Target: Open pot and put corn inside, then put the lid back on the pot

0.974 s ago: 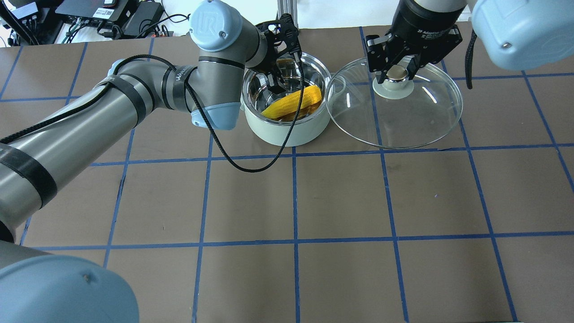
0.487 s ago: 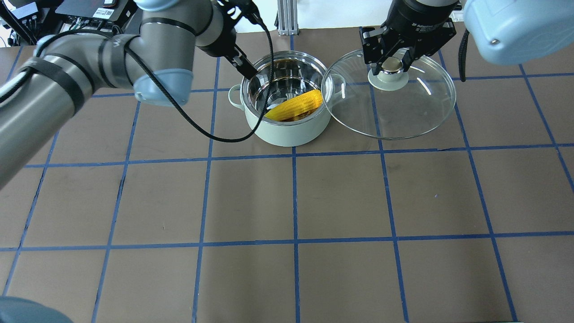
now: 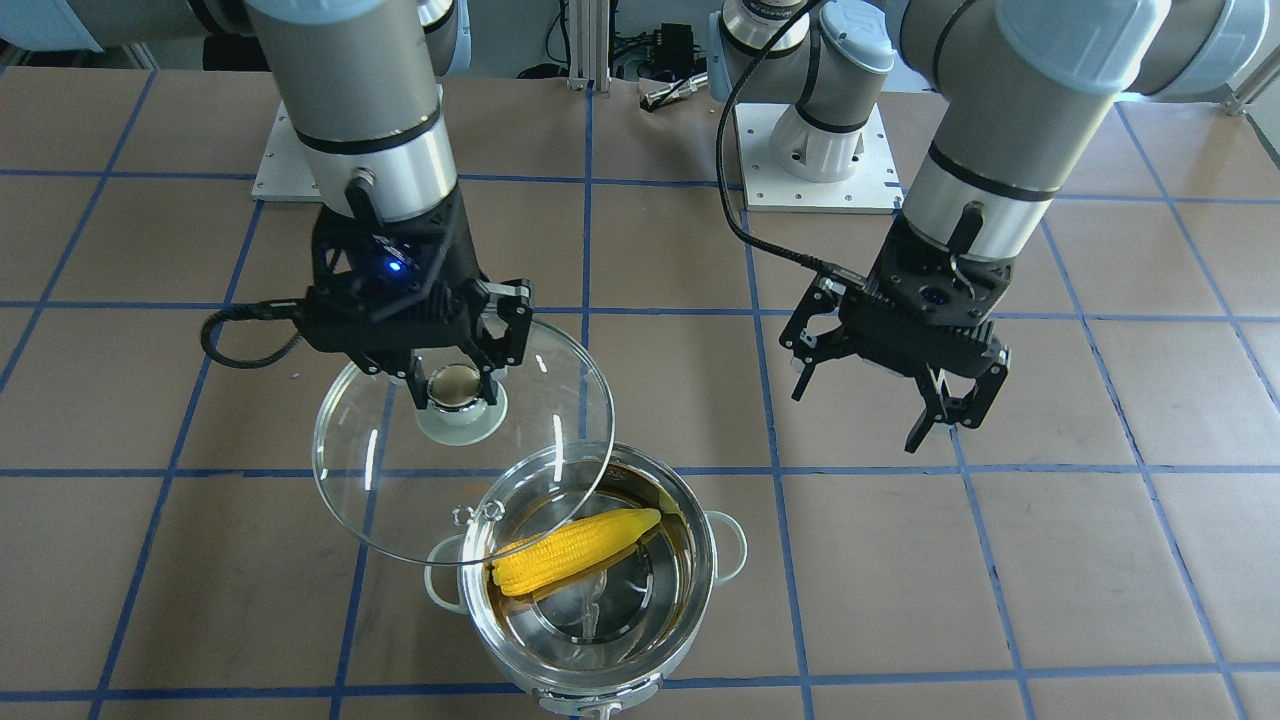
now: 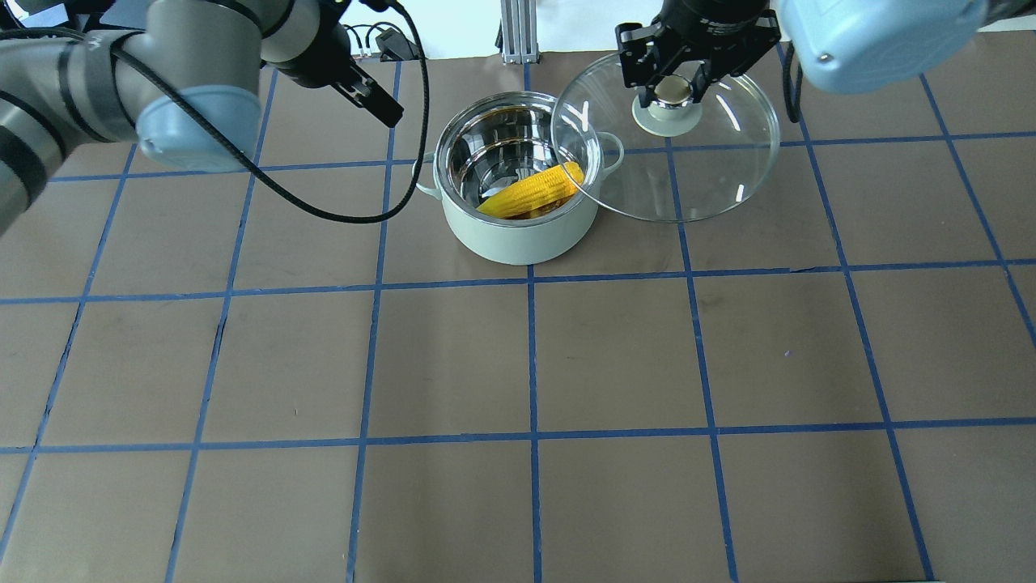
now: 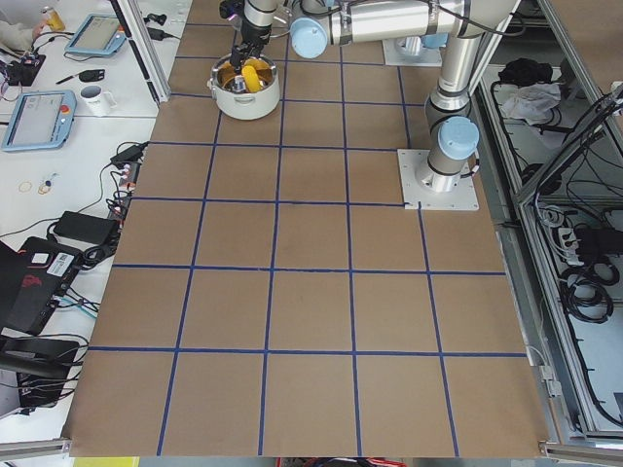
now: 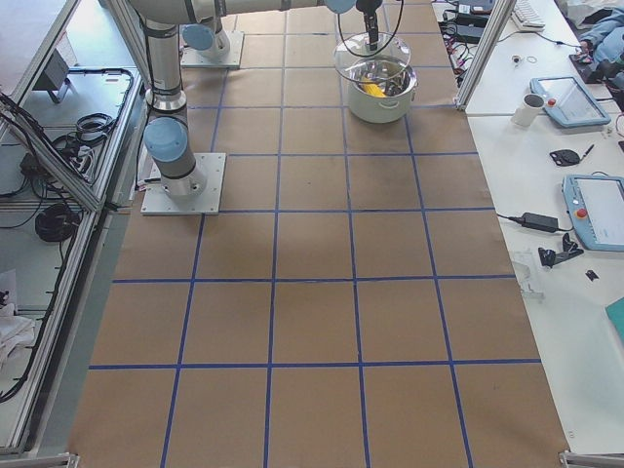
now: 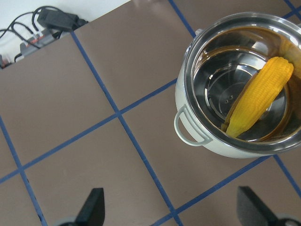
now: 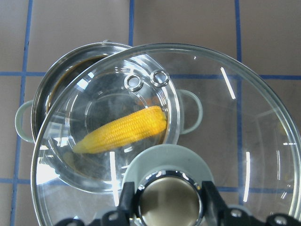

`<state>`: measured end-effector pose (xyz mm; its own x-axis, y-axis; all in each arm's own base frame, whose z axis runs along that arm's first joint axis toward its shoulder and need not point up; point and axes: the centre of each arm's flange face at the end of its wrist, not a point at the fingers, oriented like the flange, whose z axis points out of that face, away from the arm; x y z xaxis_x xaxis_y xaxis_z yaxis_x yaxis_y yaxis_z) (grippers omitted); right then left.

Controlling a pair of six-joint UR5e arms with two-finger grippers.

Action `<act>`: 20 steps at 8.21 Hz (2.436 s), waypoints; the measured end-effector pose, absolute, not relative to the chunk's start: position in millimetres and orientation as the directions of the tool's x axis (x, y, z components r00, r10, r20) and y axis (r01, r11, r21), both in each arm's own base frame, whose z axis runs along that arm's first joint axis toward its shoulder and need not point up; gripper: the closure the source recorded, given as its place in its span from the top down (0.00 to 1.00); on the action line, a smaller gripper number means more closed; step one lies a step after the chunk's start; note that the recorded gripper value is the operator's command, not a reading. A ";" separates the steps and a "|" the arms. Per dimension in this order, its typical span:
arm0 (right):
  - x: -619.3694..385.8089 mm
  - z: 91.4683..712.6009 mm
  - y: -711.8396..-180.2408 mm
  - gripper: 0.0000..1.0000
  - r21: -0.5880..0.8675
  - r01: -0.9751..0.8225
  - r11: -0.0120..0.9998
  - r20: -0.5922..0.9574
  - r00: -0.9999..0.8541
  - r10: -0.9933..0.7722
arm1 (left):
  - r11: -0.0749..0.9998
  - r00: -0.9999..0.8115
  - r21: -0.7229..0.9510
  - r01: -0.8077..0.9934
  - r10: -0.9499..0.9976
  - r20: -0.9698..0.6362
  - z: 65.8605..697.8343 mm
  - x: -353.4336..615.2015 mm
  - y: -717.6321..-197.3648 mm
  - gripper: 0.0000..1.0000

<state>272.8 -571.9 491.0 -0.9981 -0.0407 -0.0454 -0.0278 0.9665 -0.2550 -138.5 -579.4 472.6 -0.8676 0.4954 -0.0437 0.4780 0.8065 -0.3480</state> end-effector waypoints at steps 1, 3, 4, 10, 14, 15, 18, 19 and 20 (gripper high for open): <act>295.8 469.6 -582.1 0.53 -0.265 -0.002 0.964 -0.045 -0.999 -0.015 | 0.870 -0.924 -0.339 0.359 0.383 0.005 491.3 -135.5 -559.9 1.00; 333.7 428.4 -600.7 0.53 -0.295 0.058 0.954 -0.079 -0.996 0.036 | 0.939 -0.975 -0.292 0.185 0.212 0.065 505.4 -133.9 -532.0 1.00; 345.7 412.3 -608.6 0.53 -0.303 0.075 0.950 -0.091 -0.995 0.050 | 0.965 -0.986 -0.238 0.115 0.140 0.089 502.1 -134.0 -522.1 1.00; 360.0 380.3 -628.3 0.53 -0.295 0.086 0.952 -0.095 -0.994 0.060 | 0.997 -0.998 -0.041 -0.062 -0.061 0.033 460.9 -131.1 -469.5 1.00; 360.2 379.0 -629.6 0.53 -0.295 0.079 0.952 -0.093 -0.994 0.054 | 0.996 -0.996 -0.013 -0.089 -0.089 0.027 455.9 -130.8 -466.4 1.00; 360.4 379.5 -630.0 0.53 -0.299 0.077 0.951 -0.094 -0.994 0.051 | 0.996 -0.996 -0.011 -0.090 -0.089 0.026 455.6 -130.7 -466.1 1.00; 360.9 377.2 -631.2 0.53 -0.301 0.074 0.951 -0.094 -0.994 0.048 | 0.996 -0.996 -0.015 -0.090 -0.090 0.025 458.8 -130.4 -464.8 1.00; 361.1 376.4 -631.0 0.53 -0.300 0.071 0.951 -0.093 -0.995 0.045 | 0.996 -0.996 -0.015 -0.091 -0.091 0.025 459.4 -130.2 -463.9 1.00; 361.3 374.8 -630.9 0.53 -0.297 0.072 0.952 -0.093 -0.995 0.046 | 0.996 -0.996 -0.011 -0.092 -0.091 0.025 459.0 -130.1 -463.4 1.00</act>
